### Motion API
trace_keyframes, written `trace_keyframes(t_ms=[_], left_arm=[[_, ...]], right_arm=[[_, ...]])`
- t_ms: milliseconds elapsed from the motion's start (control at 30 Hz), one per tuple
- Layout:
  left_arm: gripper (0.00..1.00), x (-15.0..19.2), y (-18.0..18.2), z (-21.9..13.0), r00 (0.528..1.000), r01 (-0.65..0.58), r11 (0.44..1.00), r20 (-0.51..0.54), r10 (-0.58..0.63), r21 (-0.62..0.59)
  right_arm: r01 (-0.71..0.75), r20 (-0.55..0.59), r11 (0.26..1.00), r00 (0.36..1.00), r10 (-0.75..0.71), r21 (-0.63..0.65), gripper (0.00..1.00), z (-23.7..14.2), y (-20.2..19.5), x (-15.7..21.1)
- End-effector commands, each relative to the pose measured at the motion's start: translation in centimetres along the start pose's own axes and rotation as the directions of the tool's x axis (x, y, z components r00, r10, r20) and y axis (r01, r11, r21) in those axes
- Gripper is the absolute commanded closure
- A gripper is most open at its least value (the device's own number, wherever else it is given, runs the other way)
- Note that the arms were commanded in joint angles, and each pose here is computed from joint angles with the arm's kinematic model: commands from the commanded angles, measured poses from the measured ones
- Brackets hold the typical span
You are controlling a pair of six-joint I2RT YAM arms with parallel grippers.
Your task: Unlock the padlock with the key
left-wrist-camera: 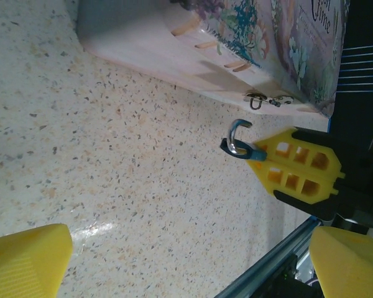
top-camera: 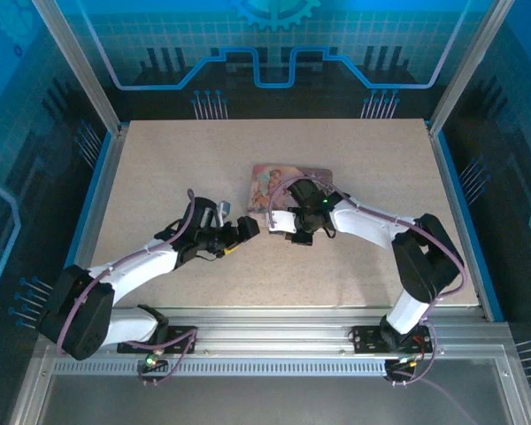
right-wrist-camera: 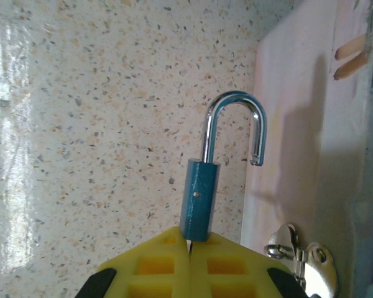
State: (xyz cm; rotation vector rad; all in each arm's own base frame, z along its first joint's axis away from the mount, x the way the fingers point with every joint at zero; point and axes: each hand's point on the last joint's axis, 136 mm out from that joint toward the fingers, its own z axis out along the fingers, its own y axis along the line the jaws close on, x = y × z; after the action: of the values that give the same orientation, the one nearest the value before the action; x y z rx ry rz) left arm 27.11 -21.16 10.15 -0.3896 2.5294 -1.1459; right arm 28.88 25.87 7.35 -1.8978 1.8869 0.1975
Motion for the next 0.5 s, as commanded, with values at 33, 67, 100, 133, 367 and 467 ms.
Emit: trace_keyframes(t_ms=[33,67,100,133,367,467], left_arm=[[0.01,-0.1,1.3,-0.9,1.000,-0.004,0.999,0.022,0.005,-0.042],[0.01,-0.2,1.4,-1.0,1.000,-0.006,0.999,0.027,0.007,-0.045],[0.01,-0.3,1.4,-1.1,0.999,-0.008,0.999,0.036,0.010,-0.050],[0.01,-0.4,1.5,-1.2,0.999,-0.009,0.999,0.042,0.011,-0.050],[0.01,-0.6,1.1,-1.6,0.998,-0.028,0.998,0.050,0.030,-0.051],[0.01,-1.0,0.9,-1.8,0.997,-0.044,0.997,0.058,0.048,-0.061]], right_arm=[[-0.014,0.044,0.999,0.999,0.012,0.047,1.00,-2.0,0.3,-1.1],[-0.018,0.048,0.998,0.999,0.015,0.057,1.00,-2.3,0.3,-1.1],[-0.022,0.052,0.997,0.998,0.018,0.068,1.00,-2.6,0.3,-1.1],[-0.024,0.053,0.997,0.998,0.020,0.078,1.00,-3.0,0.3,-1.1],[-0.138,0.089,0.972,0.988,0.123,0.192,1.00,-5.8,-1.9,-0.2],[-0.221,0.098,0.945,0.974,0.203,0.243,1.00,-7.4,-3.2,0.8]])
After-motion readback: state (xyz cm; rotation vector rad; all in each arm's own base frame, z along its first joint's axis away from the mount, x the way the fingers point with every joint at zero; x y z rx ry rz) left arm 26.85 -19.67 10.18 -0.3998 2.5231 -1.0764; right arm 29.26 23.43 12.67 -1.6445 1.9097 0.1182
